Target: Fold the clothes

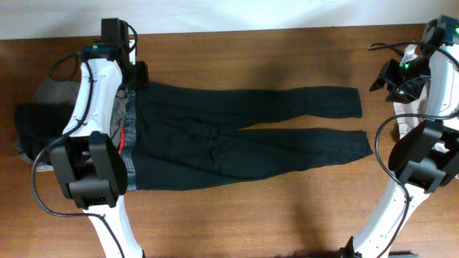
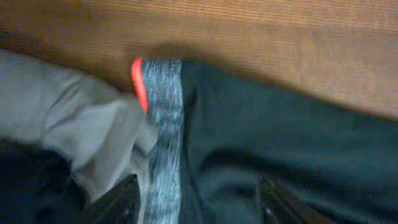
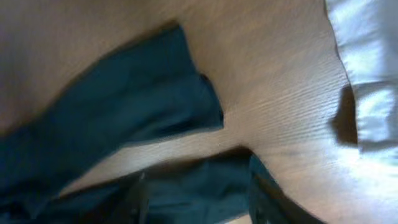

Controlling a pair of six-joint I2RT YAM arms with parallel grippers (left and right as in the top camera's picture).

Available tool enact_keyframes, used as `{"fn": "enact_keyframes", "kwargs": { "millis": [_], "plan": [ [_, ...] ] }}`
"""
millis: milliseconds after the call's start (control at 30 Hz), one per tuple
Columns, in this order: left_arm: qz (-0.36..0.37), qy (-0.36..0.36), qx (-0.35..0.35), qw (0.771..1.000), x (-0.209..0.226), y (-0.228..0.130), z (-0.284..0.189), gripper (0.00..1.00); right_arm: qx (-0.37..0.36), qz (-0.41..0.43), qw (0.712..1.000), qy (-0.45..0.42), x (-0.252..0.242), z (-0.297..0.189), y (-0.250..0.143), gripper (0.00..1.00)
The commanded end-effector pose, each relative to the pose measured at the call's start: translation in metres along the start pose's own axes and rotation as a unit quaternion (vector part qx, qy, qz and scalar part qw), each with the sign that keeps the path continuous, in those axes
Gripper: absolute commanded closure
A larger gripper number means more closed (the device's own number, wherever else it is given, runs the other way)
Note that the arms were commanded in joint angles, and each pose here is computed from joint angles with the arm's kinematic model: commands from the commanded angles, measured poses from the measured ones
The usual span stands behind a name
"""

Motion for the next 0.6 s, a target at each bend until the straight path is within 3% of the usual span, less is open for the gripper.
{"fn": "enact_keyframes", "kwargs": {
  "millis": [0, 200, 333, 567],
  "plan": [
    [0.023, -0.012, -0.026, 0.999, 0.002, 0.011, -0.056, 0.42, -0.01, -0.071, 0.995, 0.063, 0.029, -0.013, -0.004, 0.48],
    [0.019, 0.002, -0.076, 0.997, 0.02, 0.008, -0.15, 0.41, -0.065, -0.113, 0.989, 0.073, 0.053, -0.063, -0.012, 0.45],
    [0.017, -0.003, -0.091, 0.996, 0.03, -0.012, -0.2, 0.41, -0.091, -0.122, 0.988, 0.029, 0.07, -0.104, -0.031, 0.41],
    [0.017, 0.016, -0.019, 1.0, 0.046, -0.058, -0.214, 0.4, -0.085, -0.08, 0.992, -0.05, 0.097, -0.137, -0.074, 0.41]
  ]
}}
Point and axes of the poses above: each gripper's point midway between its finger pads, its own z axis out along the fingers, its own x axis along the line the jaws close on, y = z × x, the point moved 2 cm from there along -z, back along the fingers, and after that the axes turned 15 degrees about -z, right-handed, at the moved point
